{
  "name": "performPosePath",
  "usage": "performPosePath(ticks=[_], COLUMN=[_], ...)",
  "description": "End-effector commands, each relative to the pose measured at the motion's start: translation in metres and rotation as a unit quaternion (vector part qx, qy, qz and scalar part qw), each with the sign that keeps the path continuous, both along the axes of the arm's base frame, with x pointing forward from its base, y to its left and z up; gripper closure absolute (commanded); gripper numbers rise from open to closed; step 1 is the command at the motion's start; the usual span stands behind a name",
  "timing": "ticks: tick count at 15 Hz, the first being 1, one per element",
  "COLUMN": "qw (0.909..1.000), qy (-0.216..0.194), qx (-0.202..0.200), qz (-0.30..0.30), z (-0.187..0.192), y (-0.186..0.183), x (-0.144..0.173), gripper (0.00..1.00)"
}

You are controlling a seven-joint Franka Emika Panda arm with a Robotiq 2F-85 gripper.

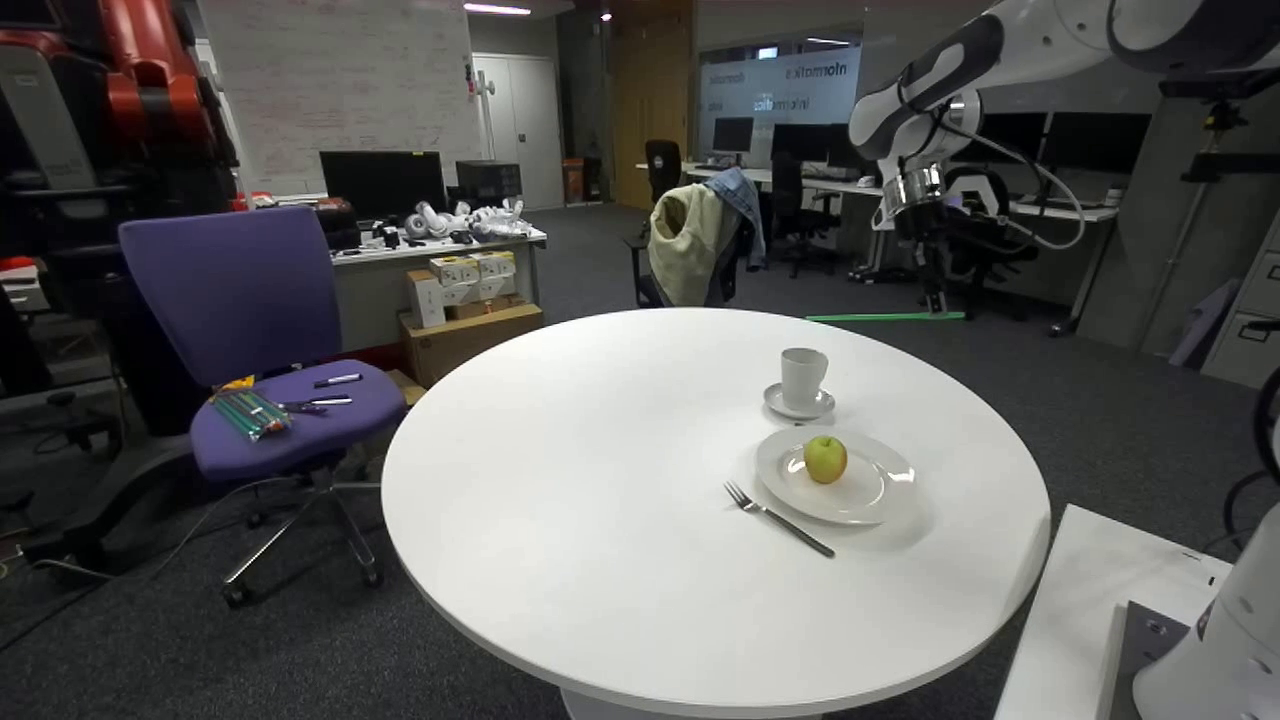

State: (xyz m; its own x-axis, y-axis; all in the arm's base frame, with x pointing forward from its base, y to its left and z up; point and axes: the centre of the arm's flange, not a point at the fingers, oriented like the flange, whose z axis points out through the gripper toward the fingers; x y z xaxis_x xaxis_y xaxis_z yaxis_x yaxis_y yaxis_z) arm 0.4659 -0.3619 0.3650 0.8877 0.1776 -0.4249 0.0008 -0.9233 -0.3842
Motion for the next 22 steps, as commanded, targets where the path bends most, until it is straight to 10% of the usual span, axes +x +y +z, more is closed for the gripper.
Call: performPosePath(ticks=[1, 12, 22], qw=[0.9949, 0.9396, 0.8996], qy=[0.037, 0.119, 0.174], qx=[0.037, 0.196, 0.253], qz=[-0.086, -0.254, -0.311], z=[0.016, -0.027, -0.078], y=[-0.031, -0.056, -0.059], x=[0.037, 0.089, 0.134], gripper=[1.0, 1.0, 1.0])
